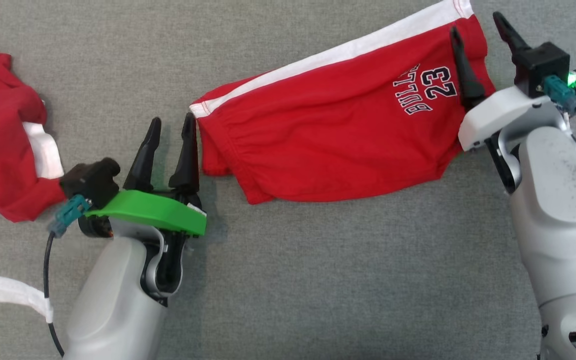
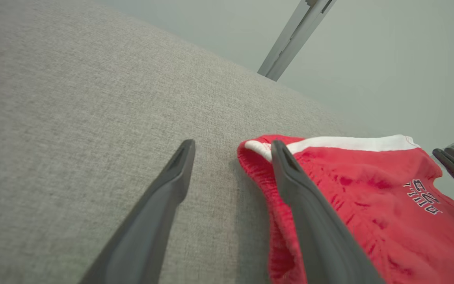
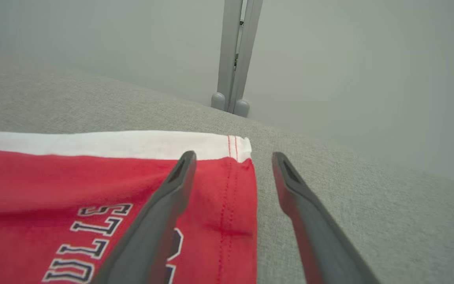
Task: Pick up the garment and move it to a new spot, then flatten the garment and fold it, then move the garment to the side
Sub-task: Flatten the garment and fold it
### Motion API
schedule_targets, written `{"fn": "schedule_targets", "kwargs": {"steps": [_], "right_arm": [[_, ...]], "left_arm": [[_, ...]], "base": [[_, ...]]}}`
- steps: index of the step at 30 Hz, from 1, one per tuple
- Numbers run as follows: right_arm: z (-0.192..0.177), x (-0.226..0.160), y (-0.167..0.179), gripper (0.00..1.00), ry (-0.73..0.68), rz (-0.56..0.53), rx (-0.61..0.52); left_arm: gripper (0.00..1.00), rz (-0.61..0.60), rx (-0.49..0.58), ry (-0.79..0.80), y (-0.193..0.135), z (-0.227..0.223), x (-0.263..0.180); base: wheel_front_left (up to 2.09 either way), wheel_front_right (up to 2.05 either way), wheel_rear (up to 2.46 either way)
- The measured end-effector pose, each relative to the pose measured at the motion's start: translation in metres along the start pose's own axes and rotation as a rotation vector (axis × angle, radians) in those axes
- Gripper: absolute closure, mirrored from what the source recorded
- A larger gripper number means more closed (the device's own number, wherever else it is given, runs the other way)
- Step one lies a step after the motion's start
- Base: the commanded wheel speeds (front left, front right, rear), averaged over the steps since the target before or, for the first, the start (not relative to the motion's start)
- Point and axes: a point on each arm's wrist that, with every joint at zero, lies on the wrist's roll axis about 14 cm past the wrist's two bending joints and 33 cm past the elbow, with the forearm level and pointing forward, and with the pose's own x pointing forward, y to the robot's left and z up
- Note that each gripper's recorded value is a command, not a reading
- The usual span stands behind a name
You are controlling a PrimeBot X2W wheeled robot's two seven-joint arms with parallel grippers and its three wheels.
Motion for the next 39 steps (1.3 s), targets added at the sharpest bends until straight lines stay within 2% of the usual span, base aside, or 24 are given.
{"fn": "schedule_targets", "kwargs": {"steps": [7, 11, 13, 14, 19, 24, 28, 32, 36, 39], "right_arm": [[-0.034, -0.032, -0.01, 0.0, 0.112, -0.034, 0.035], [-0.058, -0.042, 0.008, 0.0, 0.212, -0.002, 0.079], [-0.064, -0.044, 0.014, 0.7, 0.247, 0.004, 0.112], [-0.065, -0.045, 0.014, 1.0, 0.251, 0.003, 0.123], [-0.066, -0.06, 0.003, 1.0, 0.261, -0.05, 0.19], [-0.067, -0.095, -0.034, 1.0, 0.249, -0.168, 0.237], [-0.059, -0.126, -0.067, 1.0, 0.223, -0.248, 0.224], [-0.029, -0.138, -0.087, 1.0, 0.135, -0.282, 0.196], [0.016, -0.124, -0.068, 1.0, 0.006, -0.216, 0.184], [0.054, -0.103, -0.023, 1.0, -0.091, -0.091, 0.193]], "left_arm": [[0.0, 0.037, -0.001, -0.016, 0.006, 0.003, -0.017], [0.0, 0.051, 0.006, -0.018, 0.01, 0.003, -0.022], [0.0, 0.058, 0.014, -0.017, 0.011, 0.003, -0.025], [0.0, 0.062, 0.016, -0.015, 0.012, 0.003, -0.027], [0.0, 0.079, 0.029, -0.014, 0.013, 0.003, -0.039], [0.0, 0.09, 0.034, -0.006, 0.011, 0.0, -0.056], [0.0, 0.084, 0.041, -0.007, 0.004, -0.001, -0.071], [0.0, 0.07, 0.042, -0.012, -0.004, -0.001, -0.08], [0.0, 0.056, 0.04, -0.011, -0.011, -0.002, -0.086], [0.0, 0.054, 0.039, -0.011, -0.013, -0.002, -0.089]], "base": [[0.0, 0.0, 0.0], [0.0, 0.0, 0.0], [0.0, 0.0, 0.0], [0.0, 0.0, 0.0], [0.0, 0.0, 0.0], [0.0, 0.0, 0.0], [0.0, 0.0, 0.0], [0.0, 0.0, 0.0], [0.0, 0.0, 0.0], [0.0, 0.0, 0.0]]}}
